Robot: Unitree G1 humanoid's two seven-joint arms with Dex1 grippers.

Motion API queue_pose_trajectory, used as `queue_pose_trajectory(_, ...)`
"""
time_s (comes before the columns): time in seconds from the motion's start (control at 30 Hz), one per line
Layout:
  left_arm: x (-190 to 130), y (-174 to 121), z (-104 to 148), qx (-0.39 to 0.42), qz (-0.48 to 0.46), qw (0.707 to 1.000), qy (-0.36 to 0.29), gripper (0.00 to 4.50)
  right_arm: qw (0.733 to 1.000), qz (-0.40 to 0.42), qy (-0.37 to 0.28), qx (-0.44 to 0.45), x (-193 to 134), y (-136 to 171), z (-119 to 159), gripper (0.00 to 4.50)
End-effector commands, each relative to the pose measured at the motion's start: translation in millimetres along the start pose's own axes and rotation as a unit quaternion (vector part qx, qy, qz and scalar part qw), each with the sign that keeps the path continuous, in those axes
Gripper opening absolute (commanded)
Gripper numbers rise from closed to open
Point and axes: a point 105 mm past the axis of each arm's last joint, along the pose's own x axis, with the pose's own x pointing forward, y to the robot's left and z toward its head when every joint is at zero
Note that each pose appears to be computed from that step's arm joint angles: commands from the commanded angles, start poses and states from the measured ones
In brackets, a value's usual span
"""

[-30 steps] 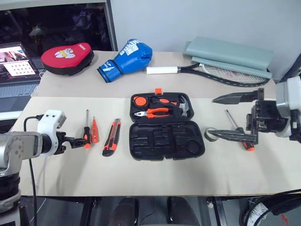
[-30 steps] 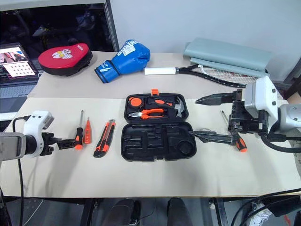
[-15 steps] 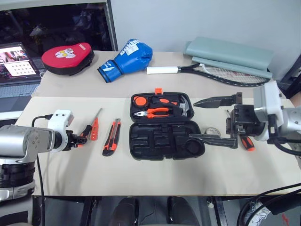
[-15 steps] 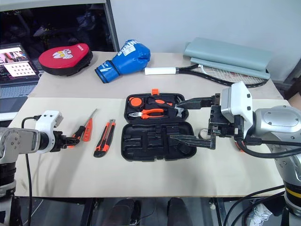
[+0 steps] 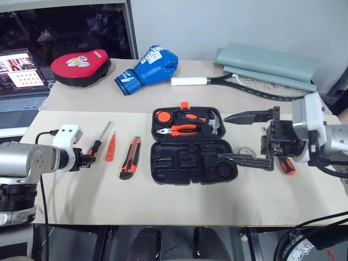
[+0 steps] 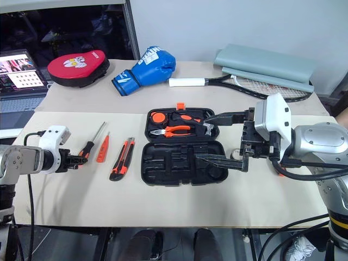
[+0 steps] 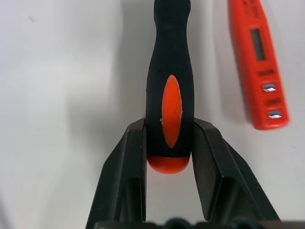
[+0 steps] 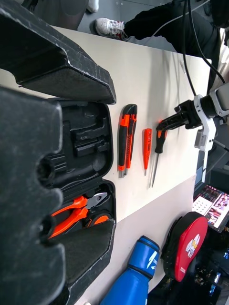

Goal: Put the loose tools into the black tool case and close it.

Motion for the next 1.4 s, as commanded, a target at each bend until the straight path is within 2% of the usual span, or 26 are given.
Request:
queue_pose_trajectory(0.03, -11, -5, 57, 0.165, -0.028, 0.98, -0.111, 0.86, 1.0, -0.018, 0.009, -0.007, -9, -3, 4, 4.5)
queue_pose_trajectory(0.13, -19, -33, 92, 0.313, -0.096, 0.931, -0.162, 0.86, 0.999, -0.033, 0.022, 0.004, -17, -5, -2, 4.5)
queue_pose_trajectory(0.27, -24, -87, 119, 0.469, -0.199, 0.843, -0.17, 0.86, 0.997, -0.06, 0.041, 0.02, -28, -7, -12, 4.5)
queue_pose_trajectory(0.4, -19, -144, 140, 0.542, -0.261, 0.779, -0.177, 0.86, 0.994, -0.085, 0.06, 0.034, -38, -2, -22, 4.5)
queue_pose_trajectory(0.57, -9, -200, 143, 0.572, -0.303, 0.749, -0.143, 0.86, 0.989, -0.119, 0.078, 0.047, -49, 4, -30, 4.5)
queue_pose_trajectory(0.7, 5, -218, 122, 0.576, -0.316, 0.751, -0.069, 0.86, 0.981, -0.156, 0.095, 0.057, -60, 7, -39, 4.5)
queue_pose_trajectory(0.9, 7, -230, 97, 0.553, -0.332, 0.764, -0.024, 0.86, 0.976, -0.181, 0.104, 0.061, -66, 13, -45, 4.5)
queue_pose_trajectory(1.23, 27, -216, 97, 0.531, -0.276, 0.801, -0.024, 0.86, 0.974, -0.195, 0.102, 0.058, -68, 13, -43, 4.5)
queue_pose_trajectory(1.4, 26, -216, 93, 0.544, -0.288, 0.788, -0.027, 0.86, 0.973, -0.197, 0.102, 0.057, -70, 11, -44, 4.5)
